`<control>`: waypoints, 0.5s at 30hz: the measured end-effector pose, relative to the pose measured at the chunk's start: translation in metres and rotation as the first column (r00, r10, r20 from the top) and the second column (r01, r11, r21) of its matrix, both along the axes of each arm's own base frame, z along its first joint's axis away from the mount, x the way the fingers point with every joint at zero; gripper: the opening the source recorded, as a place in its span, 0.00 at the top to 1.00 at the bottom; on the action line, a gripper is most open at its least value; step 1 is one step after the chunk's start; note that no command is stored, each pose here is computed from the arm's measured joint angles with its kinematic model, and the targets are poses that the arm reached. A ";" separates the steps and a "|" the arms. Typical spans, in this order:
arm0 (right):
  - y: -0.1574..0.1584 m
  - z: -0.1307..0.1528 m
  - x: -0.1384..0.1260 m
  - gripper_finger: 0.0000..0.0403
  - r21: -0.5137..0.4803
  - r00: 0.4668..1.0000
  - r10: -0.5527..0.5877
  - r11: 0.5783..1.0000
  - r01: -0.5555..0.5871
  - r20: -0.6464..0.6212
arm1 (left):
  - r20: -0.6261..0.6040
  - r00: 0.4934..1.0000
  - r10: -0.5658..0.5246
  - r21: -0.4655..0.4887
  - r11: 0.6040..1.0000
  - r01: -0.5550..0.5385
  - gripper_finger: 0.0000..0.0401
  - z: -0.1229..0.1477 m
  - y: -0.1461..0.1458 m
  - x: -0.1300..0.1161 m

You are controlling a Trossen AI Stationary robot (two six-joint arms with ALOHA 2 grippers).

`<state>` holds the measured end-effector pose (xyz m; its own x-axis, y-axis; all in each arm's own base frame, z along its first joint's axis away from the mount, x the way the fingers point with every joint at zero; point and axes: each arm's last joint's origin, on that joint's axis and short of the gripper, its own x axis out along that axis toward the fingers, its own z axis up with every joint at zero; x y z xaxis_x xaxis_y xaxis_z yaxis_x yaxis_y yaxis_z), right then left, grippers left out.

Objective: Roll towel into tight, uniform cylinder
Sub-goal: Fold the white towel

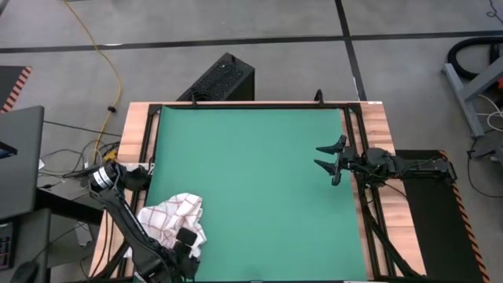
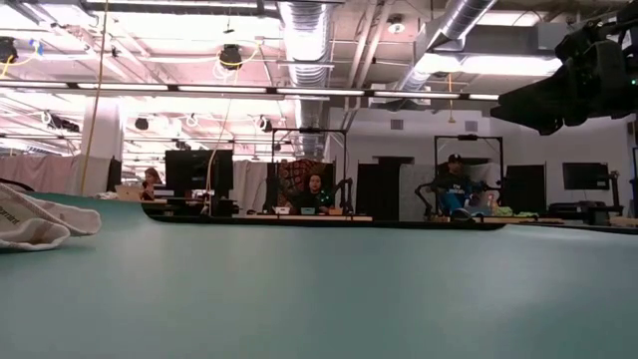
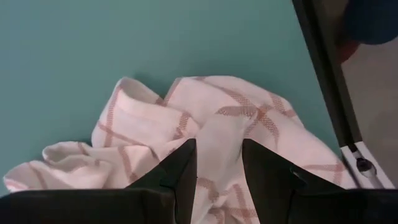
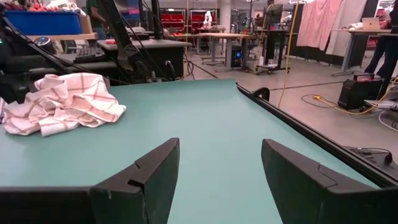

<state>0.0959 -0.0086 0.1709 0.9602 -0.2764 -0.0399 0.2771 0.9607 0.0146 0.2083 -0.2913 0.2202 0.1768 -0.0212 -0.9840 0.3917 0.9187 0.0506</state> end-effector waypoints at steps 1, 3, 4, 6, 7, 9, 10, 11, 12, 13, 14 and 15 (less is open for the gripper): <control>0.000 0.000 0.000 0.38 0.000 1.000 0.000 1.000 0.000 0.000 | -0.001 1.000 -0.002 -0.008 1.000 0.002 0.70 0.000 -0.001 0.000; 0.000 0.000 0.000 0.38 0.000 1.000 0.000 1.000 0.000 0.000 | 0.002 1.000 -0.009 -0.029 1.000 0.009 0.70 0.000 -0.002 0.001; 0.000 0.000 0.000 0.38 0.000 1.000 0.000 1.000 0.000 0.000 | 0.006 1.000 -0.010 -0.036 0.999 0.011 0.70 0.000 -0.003 0.001; 0.000 0.000 0.000 0.38 0.000 1.000 0.000 1.000 0.000 0.000 | 0.011 1.000 -0.010 -0.042 0.999 0.011 0.70 0.001 -0.003 0.002; 0.000 0.000 0.000 0.38 0.000 1.000 0.000 1.000 0.000 0.000 | 0.010 1.000 -0.010 -0.041 0.999 0.010 0.70 0.001 -0.003 0.002; 0.000 0.000 0.000 0.38 0.000 1.000 0.000 1.000 0.000 0.000 | 0.011 1.000 0.001 -0.045 0.999 0.000 0.70 0.001 -0.004 0.002; 0.000 0.000 0.000 0.38 0.000 1.000 0.000 1.000 0.000 -0.001 | 0.011 1.000 0.006 -0.049 0.999 -0.006 0.70 0.001 -0.004 0.002; 0.000 0.000 0.000 0.38 0.000 1.000 0.000 1.000 0.000 -0.001 | 0.013 1.000 0.007 -0.050 0.999 -0.006 0.70 0.001 -0.004 0.002; 0.000 0.000 0.000 0.38 0.000 1.000 0.000 1.000 0.000 -0.001 | 0.013 1.000 0.004 -0.050 0.999 -0.003 0.70 0.001 -0.004 0.002; 0.000 0.000 0.000 0.38 0.000 1.000 0.000 1.000 0.000 0.000 | 0.014 1.000 -0.001 -0.049 0.999 0.002 0.70 0.001 -0.004 0.002; 0.000 0.000 0.000 0.38 0.000 1.000 0.000 1.000 0.000 -0.001 | 0.016 1.000 -0.006 -0.047 0.999 0.007 0.71 0.001 -0.004 0.002; 0.000 0.000 0.000 0.38 0.000 1.000 0.000 1.000 0.000 -0.001 | 0.019 1.000 -0.006 -0.045 0.999 0.007 0.71 0.001 -0.004 0.002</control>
<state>0.0959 -0.0086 0.1709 0.9601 -0.2767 -0.0408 0.2775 0.9606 0.0146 0.2101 -0.2956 0.2210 0.1954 -0.0665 -0.9785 0.3967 0.9178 0.0169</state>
